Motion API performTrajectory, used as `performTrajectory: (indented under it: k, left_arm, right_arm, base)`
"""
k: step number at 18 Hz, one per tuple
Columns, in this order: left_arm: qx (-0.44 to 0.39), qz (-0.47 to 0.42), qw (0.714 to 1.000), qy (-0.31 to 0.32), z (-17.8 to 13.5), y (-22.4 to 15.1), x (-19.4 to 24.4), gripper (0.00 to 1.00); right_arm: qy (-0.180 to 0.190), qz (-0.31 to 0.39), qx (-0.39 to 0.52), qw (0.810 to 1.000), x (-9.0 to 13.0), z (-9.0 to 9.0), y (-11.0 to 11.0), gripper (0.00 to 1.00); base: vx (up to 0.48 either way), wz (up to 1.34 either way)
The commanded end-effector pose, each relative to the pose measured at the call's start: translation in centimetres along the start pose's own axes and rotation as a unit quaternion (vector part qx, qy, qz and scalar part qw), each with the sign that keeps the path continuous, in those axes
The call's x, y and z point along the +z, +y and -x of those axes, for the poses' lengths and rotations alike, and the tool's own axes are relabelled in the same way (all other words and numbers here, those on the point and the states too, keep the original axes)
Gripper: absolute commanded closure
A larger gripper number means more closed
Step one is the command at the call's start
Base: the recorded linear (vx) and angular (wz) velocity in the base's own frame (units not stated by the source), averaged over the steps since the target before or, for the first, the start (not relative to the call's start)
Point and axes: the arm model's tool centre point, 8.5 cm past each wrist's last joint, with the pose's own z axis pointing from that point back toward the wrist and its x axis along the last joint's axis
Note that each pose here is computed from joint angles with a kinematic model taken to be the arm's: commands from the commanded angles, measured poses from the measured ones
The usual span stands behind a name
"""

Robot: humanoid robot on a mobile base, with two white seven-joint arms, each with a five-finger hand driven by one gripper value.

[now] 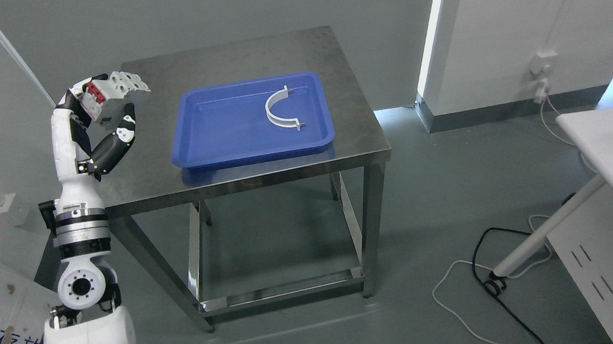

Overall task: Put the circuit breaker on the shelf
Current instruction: 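Lift the breaker with the left hand and turn toward the bin shelf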

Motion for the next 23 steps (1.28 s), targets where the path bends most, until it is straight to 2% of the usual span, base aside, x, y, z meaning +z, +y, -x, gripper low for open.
performTrajectory:
  k: [1,9,15,20,23]
  left_arm:
    - [-0.003,0.005,0.999,-0.044,-3.3,0.3,1.7,0.87]
    - [0.000,0.000,1.000,-0.029,-3.2,0.7,1.9,0.87]
    - [0.018,0.014,1.000,-0.014,-2.9,-0.5,2.2,0.87]
    - [0.023,0.027,0.999,-0.026,-3.7,-1.4,2.1,0.87]
    - [0.037,0.044,0.996,-0.074,-6.7,-3.0,0.3,0.87]
  right_arm:
    - [0.028,0.007,0.015,0.999,-0.1,0.6,-1.0,0.00]
    - [0.028,0.007,0.015,0.999,-0.1,0.6,-1.0,0.00]
    - [0.028,0.007,0.015,0.999,-0.1,0.6,-1.0,0.00]
    - [0.028,0.007,0.015,0.999,-0.1,0.6,-1.0,0.00]
    - [0.028,0.007,0.015,0.999,-0.1,0.6,-1.0,0.00]
  base:
    - [-0.354,-0.14]
    - [-0.403,0.00]
    - [-0.509,0.12]
    - [-0.379,1.07]
    - [-0.261,1.69]
